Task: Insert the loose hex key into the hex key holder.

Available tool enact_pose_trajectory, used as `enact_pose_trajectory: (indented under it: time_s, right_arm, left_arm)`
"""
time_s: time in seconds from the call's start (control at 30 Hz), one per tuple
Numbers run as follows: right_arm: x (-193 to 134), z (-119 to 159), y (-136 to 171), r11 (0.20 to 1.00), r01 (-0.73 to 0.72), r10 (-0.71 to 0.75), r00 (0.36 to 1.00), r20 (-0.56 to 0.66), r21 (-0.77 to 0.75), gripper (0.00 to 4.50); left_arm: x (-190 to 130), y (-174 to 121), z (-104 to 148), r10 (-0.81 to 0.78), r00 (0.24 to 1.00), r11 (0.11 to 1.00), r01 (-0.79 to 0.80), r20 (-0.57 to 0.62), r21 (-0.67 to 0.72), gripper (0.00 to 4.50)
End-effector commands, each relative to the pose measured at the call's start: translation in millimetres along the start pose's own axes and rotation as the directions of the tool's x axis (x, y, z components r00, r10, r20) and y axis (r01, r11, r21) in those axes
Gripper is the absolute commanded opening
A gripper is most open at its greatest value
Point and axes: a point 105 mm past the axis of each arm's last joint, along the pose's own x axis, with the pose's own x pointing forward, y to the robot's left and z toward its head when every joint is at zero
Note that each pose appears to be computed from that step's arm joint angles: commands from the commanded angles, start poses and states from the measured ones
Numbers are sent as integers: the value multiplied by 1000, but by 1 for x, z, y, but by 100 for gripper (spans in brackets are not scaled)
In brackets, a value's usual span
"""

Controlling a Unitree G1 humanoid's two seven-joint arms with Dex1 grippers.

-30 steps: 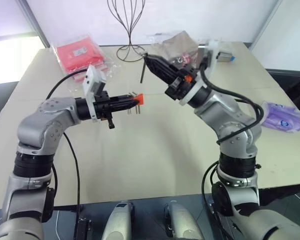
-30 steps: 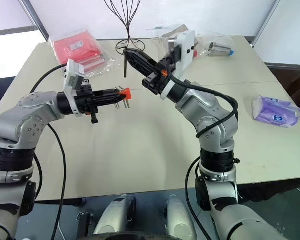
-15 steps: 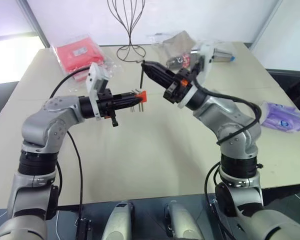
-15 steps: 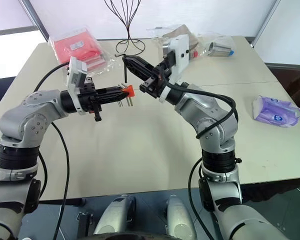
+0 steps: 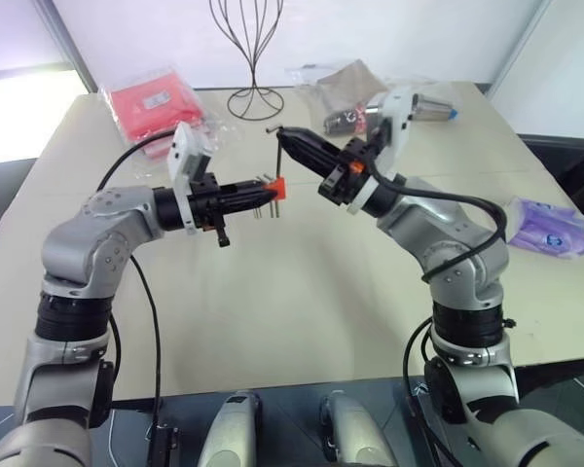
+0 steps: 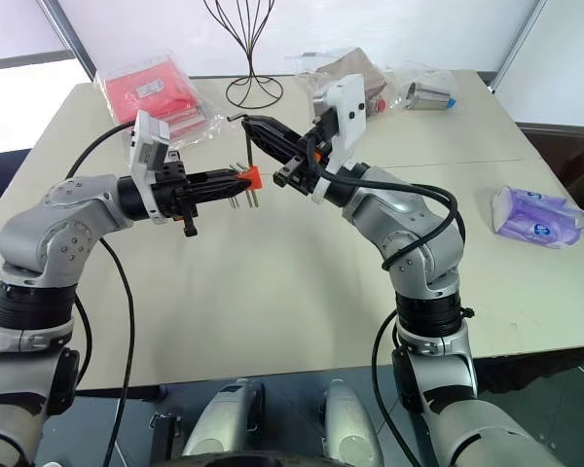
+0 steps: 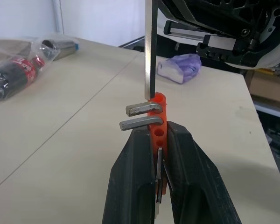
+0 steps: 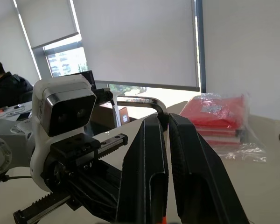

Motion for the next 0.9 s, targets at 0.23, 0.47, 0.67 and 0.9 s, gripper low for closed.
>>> enact_pose_trajectory:
  time_s: [0.23, 0.47, 0.67, 0.9]
  right_arm:
    - [-2, 12, 2, 999, -16, 17, 999, 28, -37, 11]
    - [-3, 9, 3, 999, -22, 23, 1000, 15, -37, 11]
    - [-2, 8, 6, 999, -30, 30, 999, 11, -36, 11]
    - [1, 9, 13, 998, -52, 52, 998, 17, -32, 11]
  left_arm:
    - [-1, 0, 11, -1, 1000, 998, 1, 15, 58, 0]
    - [-1, 0, 13, -1, 1000, 998, -1, 23, 63, 0]
    - [-1, -1, 12, -2, 1000, 998, 1, 23, 61, 0]
    - [-1, -1, 11, -5, 1000, 998, 3, 21, 59, 0]
